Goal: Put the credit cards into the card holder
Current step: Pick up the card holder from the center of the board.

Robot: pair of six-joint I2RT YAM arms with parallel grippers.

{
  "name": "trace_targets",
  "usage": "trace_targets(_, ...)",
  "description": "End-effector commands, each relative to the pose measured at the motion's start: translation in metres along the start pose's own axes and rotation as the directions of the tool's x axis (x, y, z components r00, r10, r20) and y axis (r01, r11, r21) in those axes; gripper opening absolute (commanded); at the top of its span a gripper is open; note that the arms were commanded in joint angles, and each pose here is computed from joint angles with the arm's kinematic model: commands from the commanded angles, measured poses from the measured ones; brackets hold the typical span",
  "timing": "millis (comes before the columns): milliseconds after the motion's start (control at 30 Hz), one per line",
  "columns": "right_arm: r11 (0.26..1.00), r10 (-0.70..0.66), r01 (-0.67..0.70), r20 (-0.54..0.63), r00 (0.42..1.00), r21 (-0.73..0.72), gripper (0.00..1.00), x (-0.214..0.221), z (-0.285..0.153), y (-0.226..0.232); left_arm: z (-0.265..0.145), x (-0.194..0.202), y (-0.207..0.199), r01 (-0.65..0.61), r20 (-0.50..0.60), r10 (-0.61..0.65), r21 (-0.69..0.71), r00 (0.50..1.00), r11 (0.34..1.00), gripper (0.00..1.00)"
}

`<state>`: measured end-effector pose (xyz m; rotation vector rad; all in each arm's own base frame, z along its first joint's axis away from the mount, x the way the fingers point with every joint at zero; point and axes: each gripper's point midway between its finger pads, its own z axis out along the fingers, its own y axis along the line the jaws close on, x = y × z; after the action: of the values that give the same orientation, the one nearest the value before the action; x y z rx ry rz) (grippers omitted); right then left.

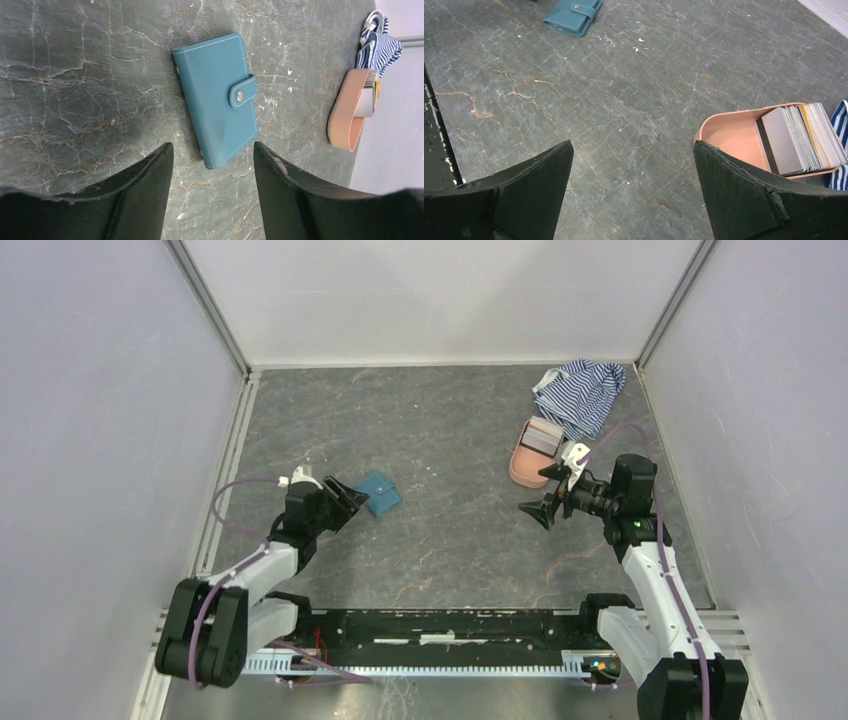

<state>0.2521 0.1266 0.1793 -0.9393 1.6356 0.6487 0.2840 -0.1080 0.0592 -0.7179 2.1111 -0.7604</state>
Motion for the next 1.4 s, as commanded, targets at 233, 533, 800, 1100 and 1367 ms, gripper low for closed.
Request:
trace_targets(233,1.0,-0.02,0.02,0.023,1.0,0.006,0.98,-0.005,0.001,-0.003,0.025,-0.007,-0.008,0.057,0.019,-0.058,0.051,0.998,0.997,0.61)
trace_targets(533,1.0,-0.018,0.018,0.021,1.0,0.009,0.98,-0.004,0.0,-0.004,0.039,-0.001,0.001,0.077,0.005,-0.077,0.039,0.997,0.996,0.56)
trace_targets(800,1.0,-0.018,0.018,0.022,1.0,0.013,0.98,-0.004,0.0,-0.004,0.045,0.004,0.008,0.077,-0.004,-0.077,0.023,0.997,0.997,0.44)
trace_targets(1100,1.0,-0.013,0.013,0.021,1.0,0.016,0.98,-0.002,-0.001,-0.005,0.055,0.014,0.002,0.037,-0.05,-0.032,0.102,0.998,0.994,0.13)
trace_targets(1367,0.997,-0.021,0.025,0.051,0.998,-0.076,0.98,-0.003,0.001,0.011,0.024,0.006,-0.057,-0.092,-0.01,0.101,0.331,0.995,0.939,0.02)
